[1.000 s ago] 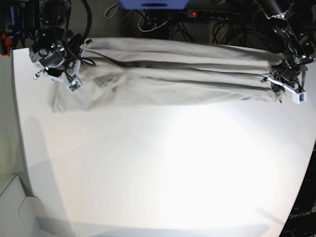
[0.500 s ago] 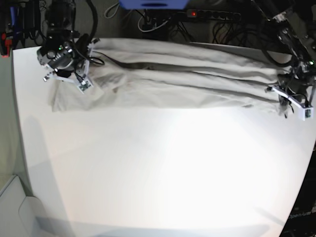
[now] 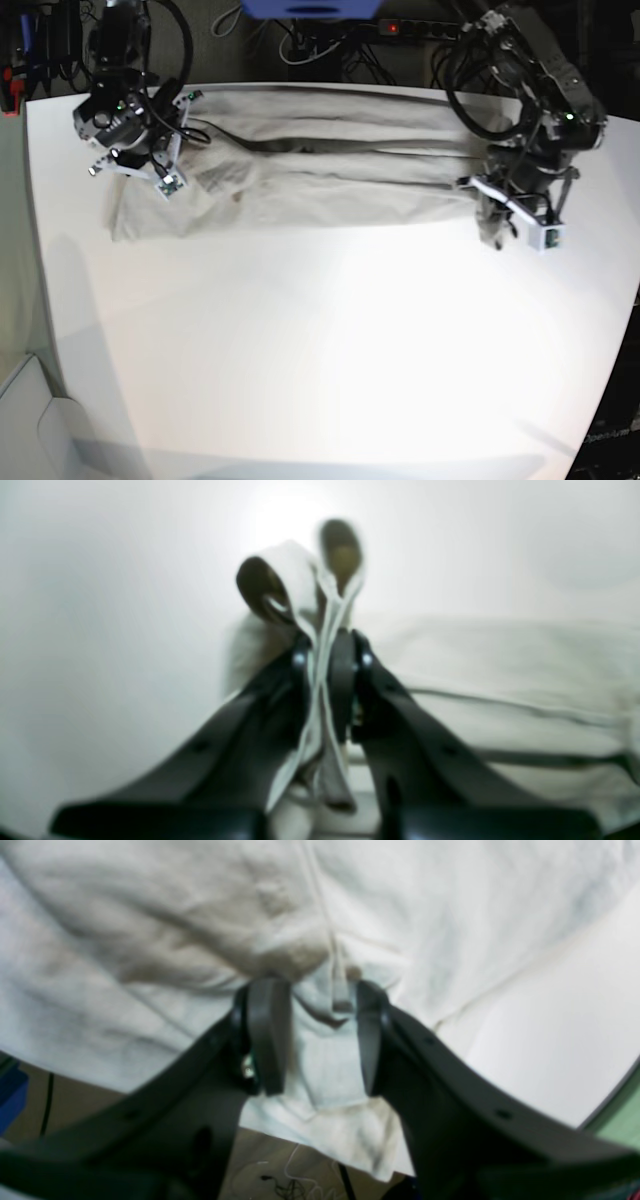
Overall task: Layout the t-shirt on the table in an organized manner, then fold the t-shirt properly
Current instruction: 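Carry the strip end with the left gripper toward the right gripper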
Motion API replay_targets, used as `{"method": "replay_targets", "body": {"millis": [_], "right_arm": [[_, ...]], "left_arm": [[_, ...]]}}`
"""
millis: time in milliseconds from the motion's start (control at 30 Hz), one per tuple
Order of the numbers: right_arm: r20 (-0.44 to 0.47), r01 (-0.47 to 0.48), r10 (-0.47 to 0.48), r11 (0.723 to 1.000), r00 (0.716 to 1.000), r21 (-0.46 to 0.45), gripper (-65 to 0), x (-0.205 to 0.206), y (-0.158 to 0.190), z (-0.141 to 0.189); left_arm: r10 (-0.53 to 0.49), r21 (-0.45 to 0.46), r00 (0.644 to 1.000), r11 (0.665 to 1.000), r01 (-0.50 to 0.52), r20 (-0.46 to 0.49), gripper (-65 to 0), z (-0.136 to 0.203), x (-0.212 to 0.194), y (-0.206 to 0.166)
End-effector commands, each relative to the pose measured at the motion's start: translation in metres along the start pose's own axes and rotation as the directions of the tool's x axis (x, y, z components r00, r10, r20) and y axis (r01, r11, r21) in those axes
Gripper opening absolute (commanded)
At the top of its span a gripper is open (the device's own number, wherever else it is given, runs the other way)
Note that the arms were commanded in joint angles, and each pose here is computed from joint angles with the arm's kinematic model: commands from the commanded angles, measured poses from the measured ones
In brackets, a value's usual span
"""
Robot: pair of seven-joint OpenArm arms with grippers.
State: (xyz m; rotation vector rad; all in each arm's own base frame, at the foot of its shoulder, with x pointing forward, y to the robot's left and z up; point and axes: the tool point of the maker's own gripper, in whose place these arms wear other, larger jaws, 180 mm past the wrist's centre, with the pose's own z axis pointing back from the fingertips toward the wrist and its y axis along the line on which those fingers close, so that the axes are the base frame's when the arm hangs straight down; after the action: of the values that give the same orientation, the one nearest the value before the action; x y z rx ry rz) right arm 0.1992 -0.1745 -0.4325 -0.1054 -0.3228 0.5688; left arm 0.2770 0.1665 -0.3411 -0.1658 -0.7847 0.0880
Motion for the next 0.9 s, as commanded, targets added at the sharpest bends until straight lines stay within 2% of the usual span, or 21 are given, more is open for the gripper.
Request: {"method": "replay_targets", "body": {"millis": [0,167,300,500,867], "right_arm": [[-0.029,0.01,-0.009,1.0,1.0,0.023,-40.7,-0.008,0.008,-0.004],[-0.03,0.01,-0.009,1.0,1.0,0.023,-40.7,-0.008,0.008,-0.004],[-0.031,0.008,-0.007,1.0,1.0,0.023,-40.7,-0.008,0.009,-0.005],[-0.03,0.005,-0.005,1.0,1.0,0.018,-40.7,-0.008,0.006,-0.004],[-0.03,0.005,-0.005,1.0,1.0,0.018,-40.7,-0.008,0.006,-0.004]], "left_arm": [[-0.015,-0.039,0.999,0.999,0.017,0.041,-65.0,-0.001,0.012,-0.014],[-0.092,-0.201,0.996,0.975,0.091,0.004,-65.0,-0.022,0.005,-0.08],[0.011,-0.271,1.0,0.962,-0.01,0.002,-65.0,-0.04,-0.012,-0.13],[-0.013,-0.377,1.0,0.926,0.01,-0.007,-65.0,-0.049,-0.041,-0.188],[-0.033,-0.384,0.999,0.923,0.017,-0.035,-64.9,-0.051,-0.053,-0.193]]}}
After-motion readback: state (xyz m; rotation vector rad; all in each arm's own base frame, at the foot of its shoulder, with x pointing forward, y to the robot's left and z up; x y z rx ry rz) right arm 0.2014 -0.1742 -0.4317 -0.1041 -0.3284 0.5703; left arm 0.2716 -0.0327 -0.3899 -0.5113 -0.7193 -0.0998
